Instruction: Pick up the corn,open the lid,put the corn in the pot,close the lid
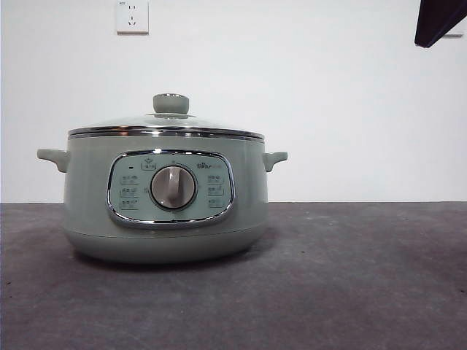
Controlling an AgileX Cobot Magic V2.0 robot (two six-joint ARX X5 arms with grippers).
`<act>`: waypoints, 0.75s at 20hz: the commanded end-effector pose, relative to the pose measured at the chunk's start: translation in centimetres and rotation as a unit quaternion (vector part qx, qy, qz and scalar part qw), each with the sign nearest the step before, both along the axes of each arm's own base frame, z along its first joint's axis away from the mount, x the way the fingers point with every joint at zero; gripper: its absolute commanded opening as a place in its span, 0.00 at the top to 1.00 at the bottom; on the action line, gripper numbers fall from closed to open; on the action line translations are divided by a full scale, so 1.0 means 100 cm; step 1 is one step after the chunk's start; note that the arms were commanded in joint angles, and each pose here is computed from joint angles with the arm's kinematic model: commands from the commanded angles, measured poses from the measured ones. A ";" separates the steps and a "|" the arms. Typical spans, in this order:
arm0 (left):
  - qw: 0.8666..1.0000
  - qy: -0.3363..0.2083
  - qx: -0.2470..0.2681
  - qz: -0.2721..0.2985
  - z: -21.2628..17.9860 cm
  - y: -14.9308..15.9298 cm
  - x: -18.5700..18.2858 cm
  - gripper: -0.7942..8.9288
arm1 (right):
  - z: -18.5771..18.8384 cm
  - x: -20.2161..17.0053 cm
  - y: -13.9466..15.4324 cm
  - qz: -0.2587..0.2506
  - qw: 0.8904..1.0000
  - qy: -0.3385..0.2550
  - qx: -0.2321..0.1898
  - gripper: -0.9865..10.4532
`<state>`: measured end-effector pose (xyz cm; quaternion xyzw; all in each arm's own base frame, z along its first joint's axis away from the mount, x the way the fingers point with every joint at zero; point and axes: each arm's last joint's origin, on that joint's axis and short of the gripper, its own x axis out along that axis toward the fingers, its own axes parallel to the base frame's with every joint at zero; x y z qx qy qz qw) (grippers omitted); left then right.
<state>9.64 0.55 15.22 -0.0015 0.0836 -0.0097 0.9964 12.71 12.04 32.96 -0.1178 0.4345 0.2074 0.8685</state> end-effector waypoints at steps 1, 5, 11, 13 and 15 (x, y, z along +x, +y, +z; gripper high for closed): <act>1.000 0.006 -0.006 -0.001 -0.004 0.000 0.001 0.92 | -0.002 0.000 0.000 0.002 1.000 0.000 -0.002 0.93; 1.000 0.013 -0.006 -0.001 -0.005 0.000 0.001 0.92 | 0.007 -0.008 -0.015 -0.014 0.999 -0.024 0.022 0.93; 1.000 0.024 -0.007 -0.001 -0.006 0.000 0.002 0.92 | -0.015 -0.036 -0.082 -0.115 0.964 -0.223 0.094 0.93; 1.000 0.026 -0.007 -0.001 -0.007 0.000 0.002 0.92 | -0.044 -0.041 -0.095 -0.131 0.935 -0.320 0.079 0.93; 1.000 0.026 -0.007 -0.001 -0.007 0.000 0.002 0.92 | -0.078 -0.042 -0.103 -0.141 0.906 -0.390 0.084 0.93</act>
